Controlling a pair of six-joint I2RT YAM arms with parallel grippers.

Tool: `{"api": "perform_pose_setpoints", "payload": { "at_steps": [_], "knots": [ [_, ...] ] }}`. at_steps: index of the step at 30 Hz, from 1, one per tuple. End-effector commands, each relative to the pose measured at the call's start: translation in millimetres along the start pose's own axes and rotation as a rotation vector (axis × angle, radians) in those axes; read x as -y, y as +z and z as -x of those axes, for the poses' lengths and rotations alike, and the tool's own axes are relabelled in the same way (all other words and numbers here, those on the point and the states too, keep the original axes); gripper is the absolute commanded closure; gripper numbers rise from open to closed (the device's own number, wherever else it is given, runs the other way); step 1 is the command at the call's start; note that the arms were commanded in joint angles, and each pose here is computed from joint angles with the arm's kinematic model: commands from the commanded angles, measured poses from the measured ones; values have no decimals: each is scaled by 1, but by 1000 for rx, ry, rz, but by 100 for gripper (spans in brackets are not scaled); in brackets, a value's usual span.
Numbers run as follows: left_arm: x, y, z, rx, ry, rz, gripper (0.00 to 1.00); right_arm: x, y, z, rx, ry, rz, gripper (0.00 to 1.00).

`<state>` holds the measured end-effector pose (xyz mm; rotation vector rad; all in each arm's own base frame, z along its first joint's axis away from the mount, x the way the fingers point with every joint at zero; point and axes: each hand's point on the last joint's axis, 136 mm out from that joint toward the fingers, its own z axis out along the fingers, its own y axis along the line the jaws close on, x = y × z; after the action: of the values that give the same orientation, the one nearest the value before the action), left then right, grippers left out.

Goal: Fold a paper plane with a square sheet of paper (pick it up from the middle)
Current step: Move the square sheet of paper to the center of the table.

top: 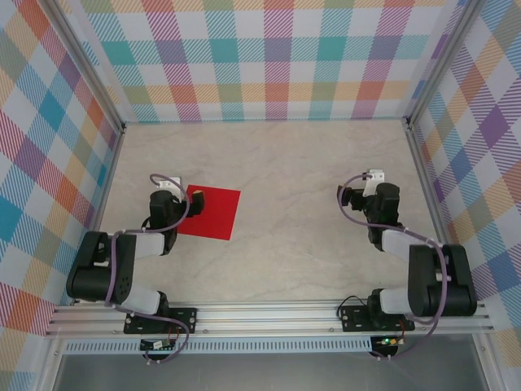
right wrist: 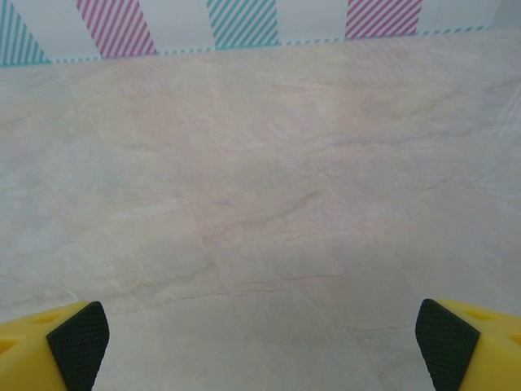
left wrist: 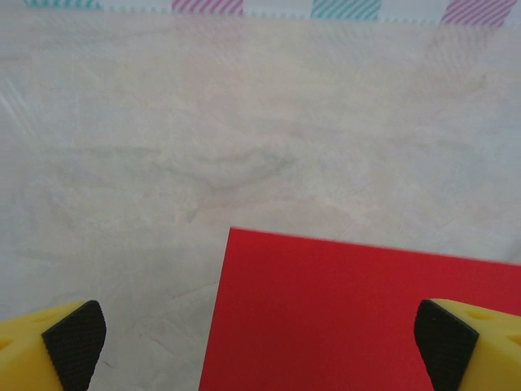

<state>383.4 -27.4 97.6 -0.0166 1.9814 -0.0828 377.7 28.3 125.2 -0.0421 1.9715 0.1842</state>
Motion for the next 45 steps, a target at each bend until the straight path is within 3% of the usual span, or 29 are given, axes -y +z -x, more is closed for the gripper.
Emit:
{"api": "perform_pose_setpoints", "payload": {
  "at_steps": [1,9,12,16,17,20,22,25,30,34,40,45],
  "knots": [
    [0,-15,21,6,-34,-16,0,-3,-20,1,-89,76,-5,0],
    [-13,-57,66,74,-208,69,0,-24,-63,23,-308,420,12,0],
    [-24,-71,79,53,-375,142,0,-31,-63,23,-332,463,40,0],
    [-35,-88,82,-58,-448,242,0,-65,-59,13,-422,608,229,0],
    [-30,-88,84,-64,-447,217,0,-71,-58,9,-465,674,251,0],
    [-14,-90,86,-67,-442,114,0,-119,-58,12,-567,758,505,0],
    [-8,-92,85,-43,-478,76,0,-145,-55,7,-627,717,527,0],
    [-21,-105,80,-21,-550,142,0,-177,-55,-1,-666,624,505,0],
    [-21,-117,71,-3,-551,133,0,-220,-44,-20,-758,597,498,0],
    [-23,-119,46,-119,-580,179,0,-267,-31,-36,-844,510,515,0],
    [-4,-96,22,-308,-534,116,0,-323,0,-61,-916,471,496,0],
    [-4,-86,17,-362,-541,127,0,-367,17,-75,-972,430,510,0]
  ]
}}
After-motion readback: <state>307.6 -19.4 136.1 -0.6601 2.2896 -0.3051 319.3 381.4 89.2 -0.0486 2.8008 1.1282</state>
